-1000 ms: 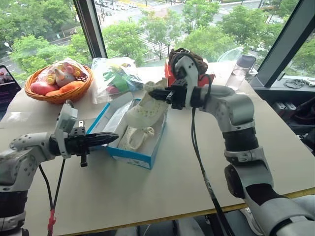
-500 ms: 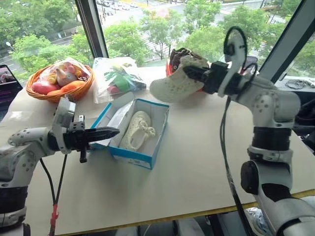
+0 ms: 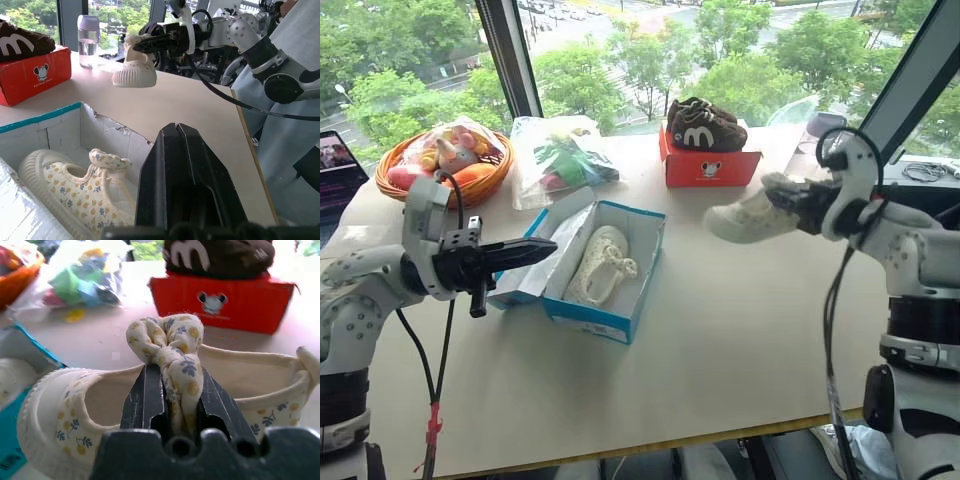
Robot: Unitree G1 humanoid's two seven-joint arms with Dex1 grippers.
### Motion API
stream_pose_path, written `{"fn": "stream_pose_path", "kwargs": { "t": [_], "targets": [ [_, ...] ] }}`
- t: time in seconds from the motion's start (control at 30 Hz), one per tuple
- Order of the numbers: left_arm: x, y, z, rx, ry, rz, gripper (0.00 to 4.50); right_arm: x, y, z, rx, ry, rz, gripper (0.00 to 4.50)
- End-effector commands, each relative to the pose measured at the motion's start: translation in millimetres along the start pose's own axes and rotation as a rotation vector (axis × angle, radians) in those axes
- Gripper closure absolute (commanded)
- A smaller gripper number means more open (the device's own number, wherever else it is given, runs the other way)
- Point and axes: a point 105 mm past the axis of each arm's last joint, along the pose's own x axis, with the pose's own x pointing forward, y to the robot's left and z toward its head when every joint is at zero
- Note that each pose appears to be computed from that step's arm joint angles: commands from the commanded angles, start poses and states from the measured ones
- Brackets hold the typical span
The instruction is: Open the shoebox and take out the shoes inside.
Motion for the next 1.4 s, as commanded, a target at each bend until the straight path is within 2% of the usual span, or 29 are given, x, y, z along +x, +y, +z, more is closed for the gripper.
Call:
{"fn": "stream_pose_path", "kwargs": {
  "t": [0.03,0.23,0.27,0.33,0.4,0.6,0.7,0.87,1.0,1.07,1.17,1.27,1.4],
  "targets": [
    [-4,-2,11,0.040,-0.019,0.005,4.50,-2,-19,1,0.049,-0.071,-0.089,4.35],
    [-4,-2,10,0.041,-0.017,0.009,4.50,-5,-24,-16,0.047,-0.049,-0.123,4.35],
    [-4,-1,10,0.041,-0.016,0.009,4.50,-6,-24,-15,0.048,-0.056,-0.121,3.37],
    [-4,-1,11,0.041,-0.017,0.008,4.50,-9,-21,-13,0.036,-0.061,-0.099,2.81],
    [-4,-1,10,0.041,-0.014,0.007,4.50,-12,-17,-8,0.018,-0.074,-0.083,2.05],
    [-1,1,8,0.038,-0.012,0.001,4.50,-18,-15,-11,-0.117,-0.009,-0.078,0.09],
    [-1,1,7,0.039,-0.011,0.000,4.50,-22,-11,-13,-0.164,0.022,-0.054,0.09],
    [-2,2,7,0.037,-0.010,0.004,4.50,-47,-1,34,-0.266,-0.082,0.003,0.09],
    [-2,2,7,0.037,-0.007,0.008,4.50,-65,69,81,-0.306,-0.251,0.299,0.09],
    [-2,3,7,0.037,-0.008,0.009,4.50,-69,106,89,-0.338,-0.284,0.445,0.09],
    [-2,2,8,0.037,-0.009,0.009,4.50,-63,160,87,-0.400,-0.268,0.630,0.09],
    [-5,0,9,0.024,-0.011,0.000,4.50,-51,208,74,-0.460,-0.196,0.792,0.03],
    [-12,2,1,0.010,0.018,0.009,4.50,-35,229,45,-0.555,-0.061,0.876,0.03]
  ]
}}
